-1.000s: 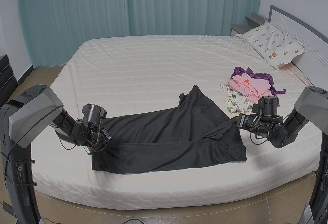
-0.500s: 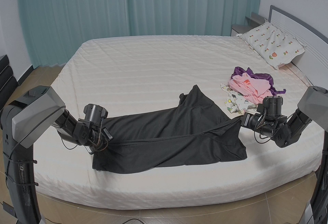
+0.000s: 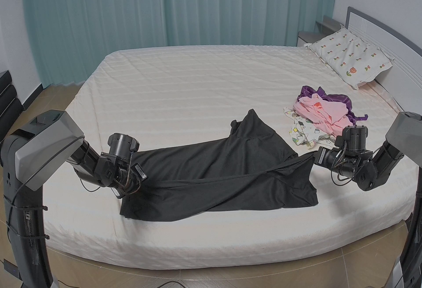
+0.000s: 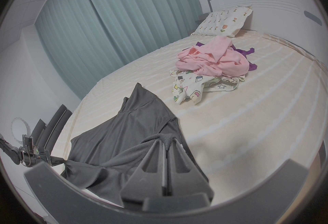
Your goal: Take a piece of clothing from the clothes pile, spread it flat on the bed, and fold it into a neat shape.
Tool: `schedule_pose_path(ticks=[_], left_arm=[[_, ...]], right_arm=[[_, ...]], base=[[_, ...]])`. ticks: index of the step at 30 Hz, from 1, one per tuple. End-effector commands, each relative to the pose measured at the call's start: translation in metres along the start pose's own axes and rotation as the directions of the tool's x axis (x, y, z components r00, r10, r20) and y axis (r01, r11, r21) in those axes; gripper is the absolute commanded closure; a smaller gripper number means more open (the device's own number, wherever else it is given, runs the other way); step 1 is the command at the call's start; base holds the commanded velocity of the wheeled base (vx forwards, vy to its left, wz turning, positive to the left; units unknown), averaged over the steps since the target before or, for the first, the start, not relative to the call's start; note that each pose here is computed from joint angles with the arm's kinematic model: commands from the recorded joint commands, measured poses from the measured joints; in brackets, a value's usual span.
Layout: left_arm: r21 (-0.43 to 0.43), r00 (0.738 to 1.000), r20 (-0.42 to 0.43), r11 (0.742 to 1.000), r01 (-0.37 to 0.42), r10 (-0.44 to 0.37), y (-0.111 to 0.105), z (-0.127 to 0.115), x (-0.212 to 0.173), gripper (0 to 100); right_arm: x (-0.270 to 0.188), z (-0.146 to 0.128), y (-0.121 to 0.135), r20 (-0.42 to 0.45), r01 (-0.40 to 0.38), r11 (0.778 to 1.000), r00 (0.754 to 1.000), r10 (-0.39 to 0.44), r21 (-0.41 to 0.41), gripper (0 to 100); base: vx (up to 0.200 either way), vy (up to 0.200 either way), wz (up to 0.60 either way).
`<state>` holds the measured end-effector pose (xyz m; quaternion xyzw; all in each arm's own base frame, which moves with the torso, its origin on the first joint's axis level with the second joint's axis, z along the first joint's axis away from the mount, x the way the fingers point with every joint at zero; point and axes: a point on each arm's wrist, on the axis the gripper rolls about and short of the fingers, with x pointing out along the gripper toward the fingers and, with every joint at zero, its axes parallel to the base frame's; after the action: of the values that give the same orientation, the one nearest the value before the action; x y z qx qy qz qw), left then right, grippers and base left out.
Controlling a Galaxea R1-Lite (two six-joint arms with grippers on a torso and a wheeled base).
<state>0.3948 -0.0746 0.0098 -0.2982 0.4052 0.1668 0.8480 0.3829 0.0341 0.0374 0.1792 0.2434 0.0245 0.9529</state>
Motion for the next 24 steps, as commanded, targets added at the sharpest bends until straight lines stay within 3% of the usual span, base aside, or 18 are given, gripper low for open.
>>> schedule_pose_path(ticks=[1,10,14,17,22,24], left_arm=[[-0.002,1.0,0.003,1.0,0.01,-0.01,-0.002,0.001,0.0,0],[-0.052,0.999,0.046,0.998,0.026,-0.024,0.004,0.021,-0.014,0],[-0.063,1.0,-0.012,0.998,0.024,-0.025,0.022,0.021,-0.021,0],[-0.035,0.991,-0.11,0.997,0.067,-0.07,0.042,0.014,-0.026,0],[0.012,0.975,-0.143,0.985,0.172,-0.169,0.057,0.005,-0.026,0],[0.012,0.975,-0.143,0.985,0.172,-0.169,0.057,0.005,-0.026,0]], right_arm=[[0.004,-0.005,0.002,-0.017,-0.011,1.0,1.0,0.011,-0.001,100],[0.007,-0.011,0.008,-0.022,-0.029,0.999,0.999,0.029,0.019,100],[0.008,-0.013,0.008,0.008,-0.042,0.999,0.999,0.041,0.023,100],[0.008,-0.016,0.009,-0.002,-0.045,0.999,0.999,0.045,0.03,100],[0.008,-0.022,0.013,-0.02,-0.051,0.998,0.998,0.052,0.041,100],[0.008,-0.022,0.013,-0.02,-0.051,0.998,0.998,0.052,0.041,100]], base=[[0.0,0.0,0.0],[0.0,0.0,0.0],[0.0,0.0,0.0],[0.0,0.0,0.0],[0.0,0.0,0.0],[0.0,0.0,0.0]])
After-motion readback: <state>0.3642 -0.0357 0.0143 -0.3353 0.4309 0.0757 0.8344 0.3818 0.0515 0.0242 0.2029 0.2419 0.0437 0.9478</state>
